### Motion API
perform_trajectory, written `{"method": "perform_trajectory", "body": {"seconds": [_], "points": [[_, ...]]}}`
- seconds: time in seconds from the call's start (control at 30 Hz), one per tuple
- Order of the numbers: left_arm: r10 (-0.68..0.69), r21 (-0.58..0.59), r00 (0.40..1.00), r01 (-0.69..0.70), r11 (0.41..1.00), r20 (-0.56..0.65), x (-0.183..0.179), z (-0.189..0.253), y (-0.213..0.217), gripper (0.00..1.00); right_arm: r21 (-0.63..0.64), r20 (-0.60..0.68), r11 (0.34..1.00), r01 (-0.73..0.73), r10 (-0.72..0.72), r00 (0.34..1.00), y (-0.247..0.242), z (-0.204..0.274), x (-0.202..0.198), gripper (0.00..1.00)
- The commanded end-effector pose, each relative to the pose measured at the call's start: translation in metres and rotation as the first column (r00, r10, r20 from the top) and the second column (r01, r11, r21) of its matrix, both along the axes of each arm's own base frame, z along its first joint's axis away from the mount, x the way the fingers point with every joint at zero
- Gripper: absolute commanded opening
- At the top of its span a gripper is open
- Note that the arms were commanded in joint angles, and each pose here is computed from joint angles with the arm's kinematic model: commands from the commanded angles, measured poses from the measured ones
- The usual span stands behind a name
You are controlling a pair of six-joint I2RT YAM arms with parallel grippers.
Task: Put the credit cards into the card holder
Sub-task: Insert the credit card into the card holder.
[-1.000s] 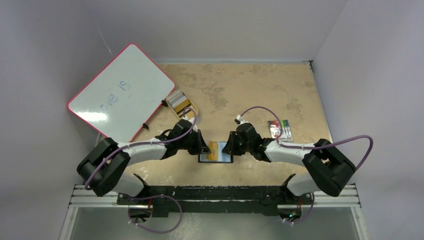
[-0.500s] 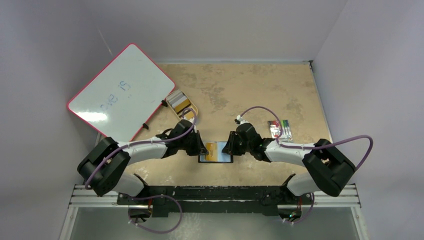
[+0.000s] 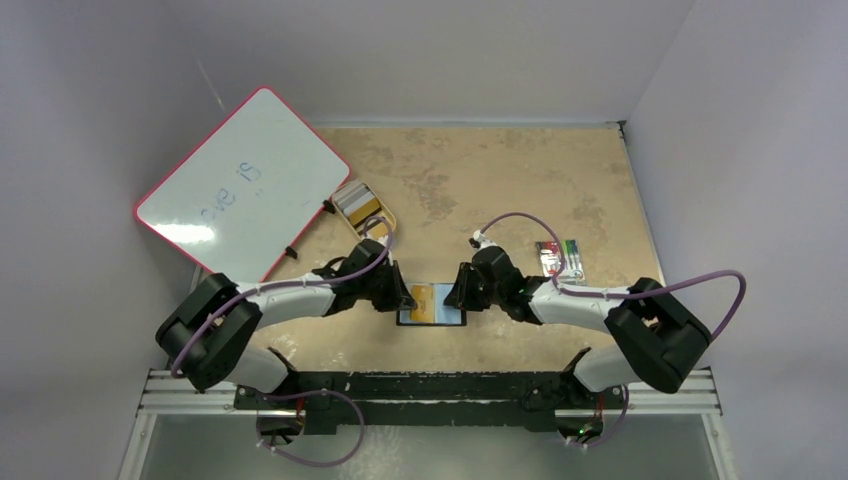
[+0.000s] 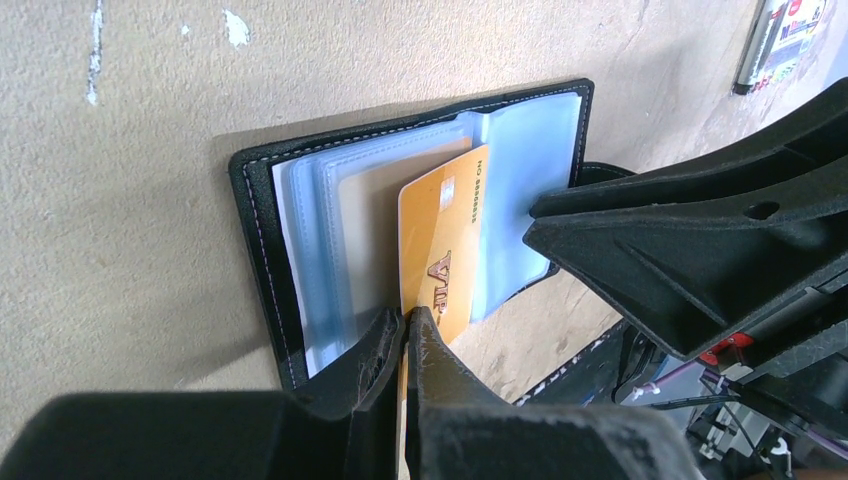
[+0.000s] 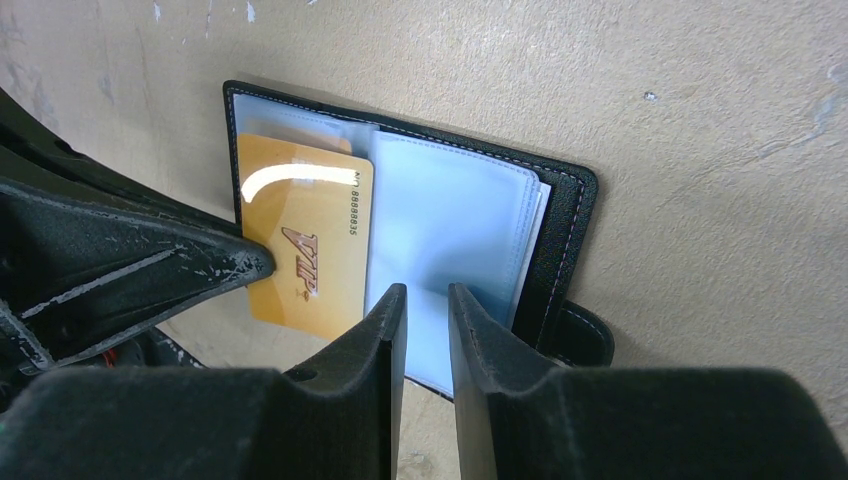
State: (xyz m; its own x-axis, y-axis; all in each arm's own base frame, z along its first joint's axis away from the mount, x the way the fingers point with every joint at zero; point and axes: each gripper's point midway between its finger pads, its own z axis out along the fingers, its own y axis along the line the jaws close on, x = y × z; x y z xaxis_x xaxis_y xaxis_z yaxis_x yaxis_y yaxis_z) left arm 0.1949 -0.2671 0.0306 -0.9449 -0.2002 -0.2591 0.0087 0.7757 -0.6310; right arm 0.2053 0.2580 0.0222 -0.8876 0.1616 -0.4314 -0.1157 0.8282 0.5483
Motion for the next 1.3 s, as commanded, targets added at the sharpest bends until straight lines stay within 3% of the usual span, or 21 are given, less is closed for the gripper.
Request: {"method": "perform_trajectory", "body": {"seconds": [0.0,0.57,0.87,1.07,1.13,1.27], "points": [[0.013,-0.018,1.000,-0.012,1.000,0.021,0.012,0.003,-0.008,0.00,-0.057,-0.009,0.998,0.013,-0.014,1.000,-0.011,-0.010,-0.003,0.25],[0.046,-0.035,0.997,-0.044,0.998,0.060,0.024,0.010,-0.014,0.00,-0.025,-0.006,1.000,0.015,-0.015,1.000,-0.006,-0.003,-0.002,0.25],[0.040,-0.040,0.997,-0.037,0.998,0.059,0.021,0.008,-0.018,0.00,0.048,0.023,0.999,0.014,-0.015,1.000,-0.003,0.036,-0.005,0.32],[0.048,-0.035,0.996,-0.046,0.998,0.069,0.025,0.010,-0.019,0.06,-0.011,0.011,0.998,0.055,-0.055,0.998,-0.019,0.024,-0.008,0.37],[0.052,-0.029,0.996,-0.050,0.998,0.073,0.025,0.009,-0.018,0.00,-0.022,-0.005,0.998,0.058,-0.058,0.998,-0.021,0.018,-0.011,0.37],[0.057,0.036,0.993,-0.061,0.997,0.106,0.030,0.006,-0.010,0.00,-0.053,-0.017,0.996,0.072,-0.073,0.997,-0.027,0.007,-0.012,0.37]]}}
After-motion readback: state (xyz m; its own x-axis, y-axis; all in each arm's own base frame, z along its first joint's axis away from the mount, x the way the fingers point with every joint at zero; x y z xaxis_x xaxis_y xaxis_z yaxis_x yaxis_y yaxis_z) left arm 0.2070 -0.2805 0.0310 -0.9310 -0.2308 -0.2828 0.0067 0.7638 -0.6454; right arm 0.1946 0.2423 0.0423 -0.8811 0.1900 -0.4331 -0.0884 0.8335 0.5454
